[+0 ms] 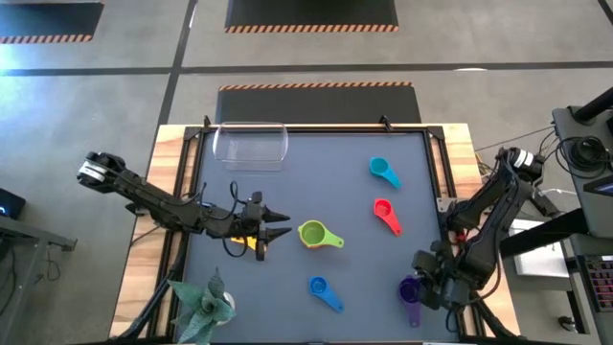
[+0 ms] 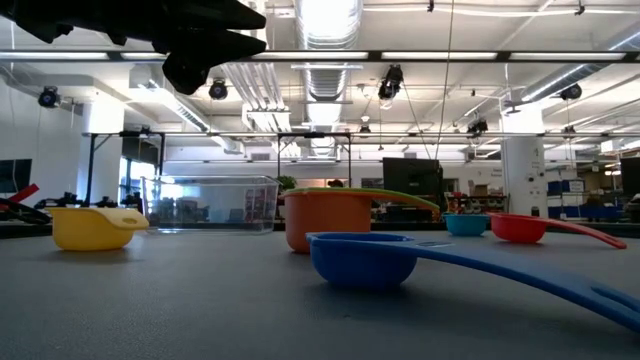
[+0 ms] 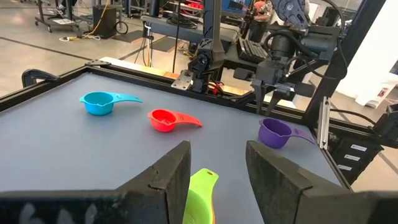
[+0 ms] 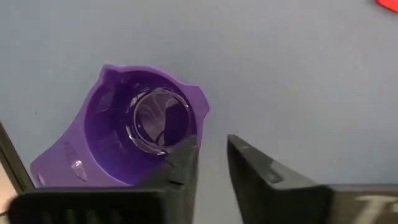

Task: Nest measuring cups in basket
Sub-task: Stack the violet measuring cup on top of the green measuring cup

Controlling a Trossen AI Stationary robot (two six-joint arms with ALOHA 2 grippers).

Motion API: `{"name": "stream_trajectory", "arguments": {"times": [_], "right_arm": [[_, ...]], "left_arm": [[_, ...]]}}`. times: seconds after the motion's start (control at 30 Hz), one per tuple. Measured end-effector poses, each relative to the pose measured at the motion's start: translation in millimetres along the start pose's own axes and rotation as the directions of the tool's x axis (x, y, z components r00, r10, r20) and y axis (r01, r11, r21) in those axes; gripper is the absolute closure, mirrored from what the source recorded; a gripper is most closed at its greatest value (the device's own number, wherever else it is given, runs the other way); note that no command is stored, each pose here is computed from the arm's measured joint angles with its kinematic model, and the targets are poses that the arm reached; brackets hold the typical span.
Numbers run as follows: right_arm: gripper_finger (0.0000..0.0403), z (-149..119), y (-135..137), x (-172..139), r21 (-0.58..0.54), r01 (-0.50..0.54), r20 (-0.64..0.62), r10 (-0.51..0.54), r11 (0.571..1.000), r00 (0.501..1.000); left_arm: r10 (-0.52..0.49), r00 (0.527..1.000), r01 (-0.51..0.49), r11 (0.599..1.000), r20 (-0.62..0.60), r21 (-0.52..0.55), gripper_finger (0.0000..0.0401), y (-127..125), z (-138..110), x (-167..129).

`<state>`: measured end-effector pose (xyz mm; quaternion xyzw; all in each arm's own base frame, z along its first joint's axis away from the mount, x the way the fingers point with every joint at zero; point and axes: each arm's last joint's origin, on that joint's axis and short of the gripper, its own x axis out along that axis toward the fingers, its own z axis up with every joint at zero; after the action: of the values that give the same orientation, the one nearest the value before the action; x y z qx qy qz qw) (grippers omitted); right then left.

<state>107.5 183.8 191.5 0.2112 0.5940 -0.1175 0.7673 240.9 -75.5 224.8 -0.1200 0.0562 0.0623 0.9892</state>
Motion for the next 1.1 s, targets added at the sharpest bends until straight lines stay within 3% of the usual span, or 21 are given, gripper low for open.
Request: {"name": "stream_trajectory", "arguments": {"times": [0.3, 0.67, 0.8, 0.9, 1.0, 1.1], "right_arm": [[0.0206, 0, 1, 0, 0.013, -0.007, 0.008, 0.007, 1.000, 1.000], [0.0185, -4, 9, 21, -0.043, 0.054, 0.006, -0.054, 0.998, 0.999], [0.0212, -5, 11, 28, -0.058, 0.075, -0.010, -0.075, 0.996, 0.997], [0.0274, -6, 11, 30, -0.062, 0.078, -0.022, -0.080, 0.995, 0.997], [0.0364, -5, 11, 28, -0.075, 0.068, -0.018, -0.070, 0.995, 0.997], [0.0386, -3, 8, 22, -0.082, 0.062, 0.007, -0.062, 0.995, 0.998]], "left_arm": [[0.000, 1.000, 0.000, 1.000, 0.000, 0.000, 0.0264, 0, 0, 0], [0.000, 1.000, 0.000, 1.000, 0.000, 0.000, 0.0264, 0, 0, 0], [0.000, 1.000, 0.000, 1.000, 0.000, 0.000, 0.0264, 0, 0, 0], [0.000, 1.000, 0.000, 1.000, -0.001, 0.000, 0.0264, 0, 0, 0], [0.000, 1.000, 0.000, 1.000, -0.001, 0.001, 0.0264, 0, 0, 0], [0.000, 1.000, 0.000, 1.000, -0.001, 0.000, 0.0264, 0, 0, 0]]}}
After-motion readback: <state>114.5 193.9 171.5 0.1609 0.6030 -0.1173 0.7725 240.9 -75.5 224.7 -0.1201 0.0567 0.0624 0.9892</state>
